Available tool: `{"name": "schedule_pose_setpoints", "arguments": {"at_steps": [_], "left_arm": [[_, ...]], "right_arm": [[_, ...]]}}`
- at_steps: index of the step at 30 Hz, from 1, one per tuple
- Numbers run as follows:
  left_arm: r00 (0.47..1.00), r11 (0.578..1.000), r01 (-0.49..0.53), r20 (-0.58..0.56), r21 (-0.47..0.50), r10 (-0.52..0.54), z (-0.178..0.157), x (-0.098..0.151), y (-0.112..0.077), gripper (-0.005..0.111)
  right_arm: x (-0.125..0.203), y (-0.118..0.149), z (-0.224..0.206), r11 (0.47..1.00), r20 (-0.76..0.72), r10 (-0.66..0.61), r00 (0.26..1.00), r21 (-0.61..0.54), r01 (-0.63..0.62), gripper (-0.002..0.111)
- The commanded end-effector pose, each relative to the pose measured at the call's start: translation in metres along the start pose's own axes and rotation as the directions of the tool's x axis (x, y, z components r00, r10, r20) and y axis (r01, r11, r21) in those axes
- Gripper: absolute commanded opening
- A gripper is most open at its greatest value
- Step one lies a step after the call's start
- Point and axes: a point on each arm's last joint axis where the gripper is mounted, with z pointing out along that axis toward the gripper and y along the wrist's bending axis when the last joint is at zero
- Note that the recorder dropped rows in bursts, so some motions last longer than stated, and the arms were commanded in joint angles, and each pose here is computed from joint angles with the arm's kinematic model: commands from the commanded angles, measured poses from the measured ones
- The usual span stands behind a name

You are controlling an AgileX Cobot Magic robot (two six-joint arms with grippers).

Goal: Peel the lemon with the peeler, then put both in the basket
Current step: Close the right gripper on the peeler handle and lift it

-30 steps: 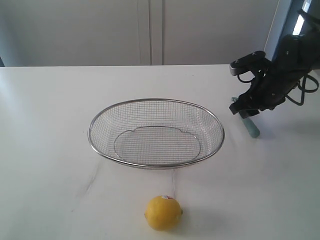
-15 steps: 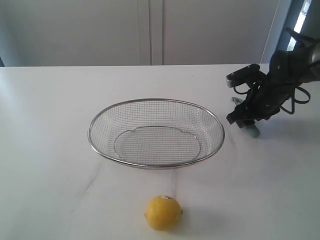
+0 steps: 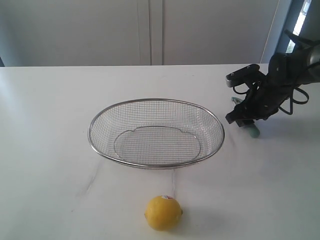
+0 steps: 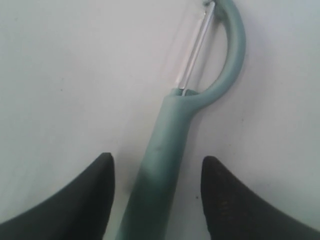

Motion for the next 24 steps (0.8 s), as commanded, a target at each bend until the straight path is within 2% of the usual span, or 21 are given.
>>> {"name": "schedule_pose_setpoints", "arguments": {"at_steps": [1,10,16,24], "left_arm": [[1.000,1.000,0.011,0.014,-0.001,-0.011,0.000,-0.001,0.000,0.000],[1.000,1.000,0.011,0.014,-0.001,-0.011,0.000,-0.001,0.000,0.000],[1.000,1.000,0.011,0.014,-0.001,-0.011,0.000,-0.001,0.000,0.000],[1.000,1.000,0.011,0.014,-0.001,-0.011,0.000,-0.001,0.000,0.000]], "right_arm": [[0.000,-0.001,0.003,1.000,-0.002,0.007,1.000,0.004,-0.007,0.049],[0.005,0.001,0.012,0.999,-0.037,0.038,0.999,-0.008,-0.038,0.047],[0.007,0.001,0.012,0.996,-0.059,0.091,0.994,-0.011,-0.092,0.025],[0.003,-0.001,-0.005,0.993,-0.049,0.114,0.992,-0.003,-0.114,0.002]]}}
